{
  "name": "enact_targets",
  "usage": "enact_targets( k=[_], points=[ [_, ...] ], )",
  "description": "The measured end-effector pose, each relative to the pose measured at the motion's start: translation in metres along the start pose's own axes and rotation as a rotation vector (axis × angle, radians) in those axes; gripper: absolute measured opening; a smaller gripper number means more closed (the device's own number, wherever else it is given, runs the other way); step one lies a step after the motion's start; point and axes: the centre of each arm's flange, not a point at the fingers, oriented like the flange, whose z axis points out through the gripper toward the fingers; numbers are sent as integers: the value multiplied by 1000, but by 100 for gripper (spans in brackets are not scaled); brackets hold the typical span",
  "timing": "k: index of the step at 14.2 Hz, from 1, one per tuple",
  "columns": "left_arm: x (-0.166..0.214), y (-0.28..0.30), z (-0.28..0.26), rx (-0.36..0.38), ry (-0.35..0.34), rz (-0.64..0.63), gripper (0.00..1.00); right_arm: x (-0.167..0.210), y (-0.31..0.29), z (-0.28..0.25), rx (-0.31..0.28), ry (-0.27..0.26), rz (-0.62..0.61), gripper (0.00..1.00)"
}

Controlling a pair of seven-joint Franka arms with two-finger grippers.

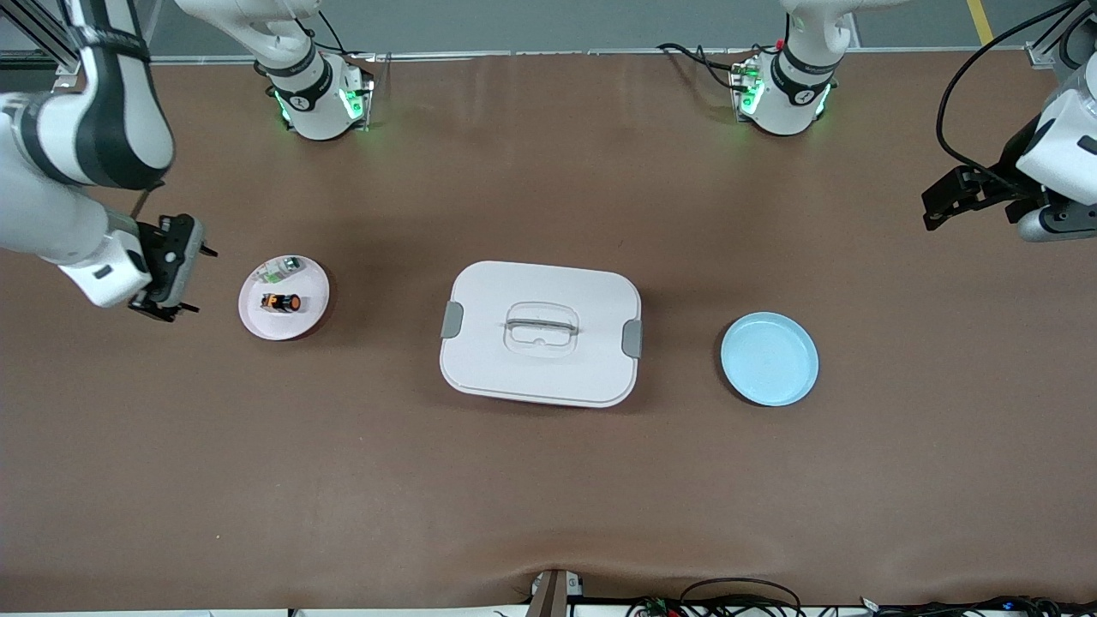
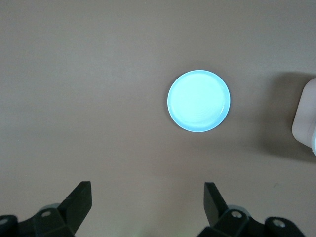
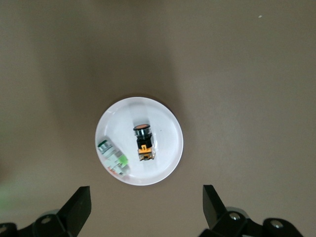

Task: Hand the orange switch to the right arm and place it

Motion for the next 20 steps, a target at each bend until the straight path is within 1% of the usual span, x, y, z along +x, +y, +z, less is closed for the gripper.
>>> enact_targets(
  k=[2,3,6,9,10,11,13,16,20],
  points=[
    [0,0,0,0,0,0,100,2,-2,-34,13,-9,89,100],
    [0,0,0,0,0,0,100,3,-2,-49,10,-19,132,100],
    [0,0,0,0,0,1,100,7,-2,-81,-38,-58,250,100],
    [0,1,0,-1,0,1,100,12,0,-121,-121,-46,358,100],
    [0,1,0,-1,0,1,100,13,-1,-137,-140,-45,394,100],
    [0,1,0,-1,0,1,100,12,-3,-150,-143,-42,440,100],
    [0,1,0,-1,0,1,100,11,-2,-169,-158,-28,566,100],
    [0,1,0,-1,0,1,100,14,1,-183,-184,4,791,100],
    [0,1,0,-2,0,1,100,8,-2,-194,-176,28,1096,100]
  ],
)
